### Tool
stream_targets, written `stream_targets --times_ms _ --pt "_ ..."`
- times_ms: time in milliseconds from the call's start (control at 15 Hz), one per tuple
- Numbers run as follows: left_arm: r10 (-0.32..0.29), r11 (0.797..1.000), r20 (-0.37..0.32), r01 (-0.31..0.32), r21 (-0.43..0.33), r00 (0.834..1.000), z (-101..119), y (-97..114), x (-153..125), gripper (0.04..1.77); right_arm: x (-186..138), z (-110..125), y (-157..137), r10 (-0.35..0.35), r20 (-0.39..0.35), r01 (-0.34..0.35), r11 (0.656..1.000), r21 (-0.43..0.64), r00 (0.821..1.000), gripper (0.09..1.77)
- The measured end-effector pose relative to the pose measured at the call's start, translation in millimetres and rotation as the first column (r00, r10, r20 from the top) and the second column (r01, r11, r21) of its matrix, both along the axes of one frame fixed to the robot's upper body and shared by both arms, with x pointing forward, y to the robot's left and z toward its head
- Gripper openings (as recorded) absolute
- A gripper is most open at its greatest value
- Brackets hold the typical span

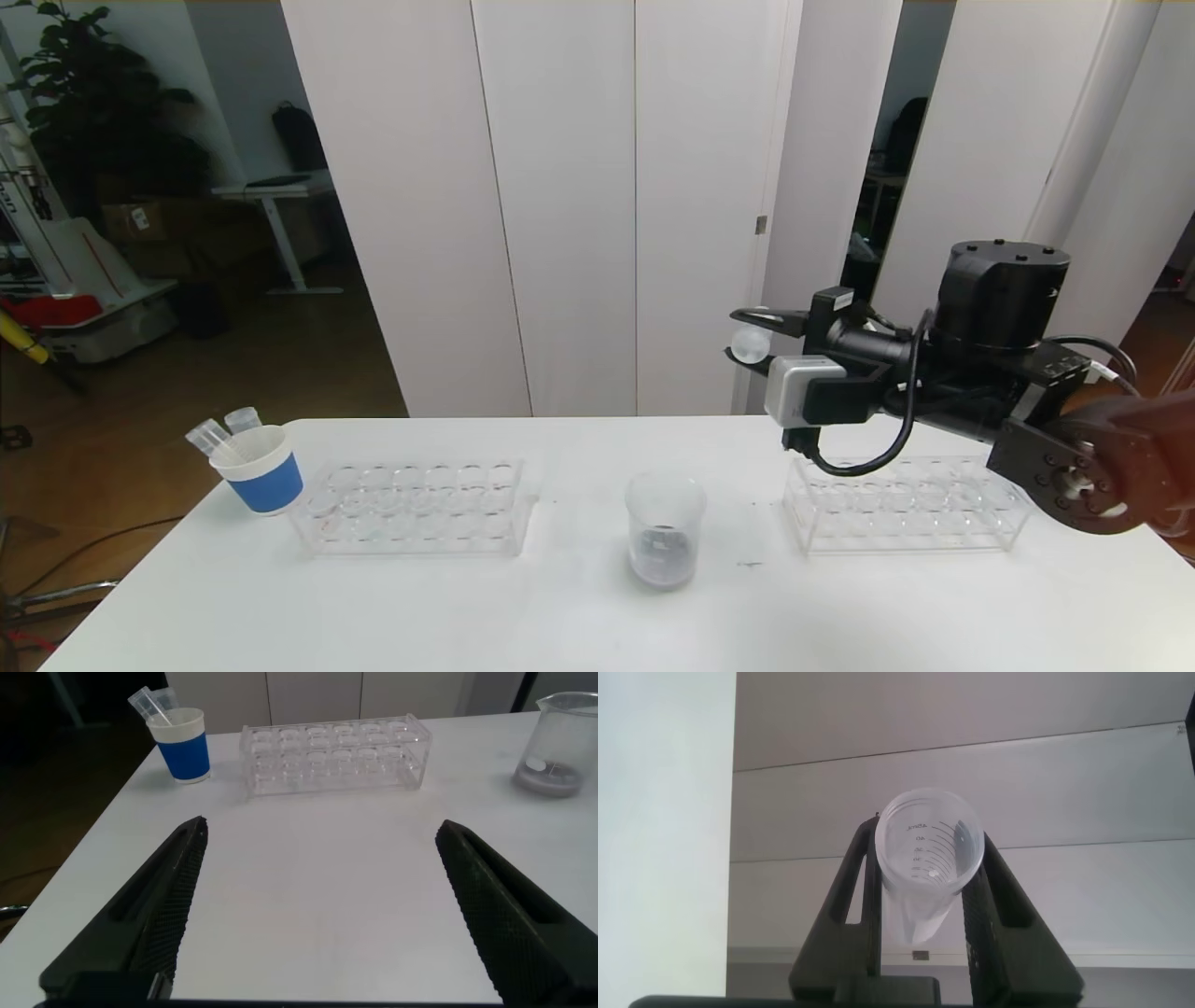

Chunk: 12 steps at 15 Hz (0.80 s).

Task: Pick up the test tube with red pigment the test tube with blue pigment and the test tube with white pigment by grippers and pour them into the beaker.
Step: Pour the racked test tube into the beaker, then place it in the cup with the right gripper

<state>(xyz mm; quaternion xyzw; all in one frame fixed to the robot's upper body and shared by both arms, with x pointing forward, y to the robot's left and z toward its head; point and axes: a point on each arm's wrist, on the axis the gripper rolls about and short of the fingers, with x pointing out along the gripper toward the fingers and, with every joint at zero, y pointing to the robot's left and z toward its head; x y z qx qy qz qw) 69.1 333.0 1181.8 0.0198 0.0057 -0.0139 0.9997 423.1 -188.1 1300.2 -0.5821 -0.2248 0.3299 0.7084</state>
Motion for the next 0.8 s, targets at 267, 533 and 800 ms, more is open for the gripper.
stream_targets --times_ms 267,533,800 --pt "0.0 1.0 0.0 0.0 0.0 1.0 0.0 0.0 0.0 1.74 -4.1 7.6 -2.2 -0.114 -0.145 0.136 0.978 0.158 0.983 0.57" --pt "0.0 1.0 0.0 0.0 0.0 1.0 0.0 0.0 0.0 1.74 -4.6 12.0 -4.7 -0.184 -0.32 0.292 0.896 0.333 0.929 0.57" --pt "0.0 1.0 0.0 0.0 0.0 1.0 0.0 0.0 0.0 1.74 -9.0 11.7 -4.0 -0.113 -0.527 0.412 0.764 0.496 0.843 0.57"
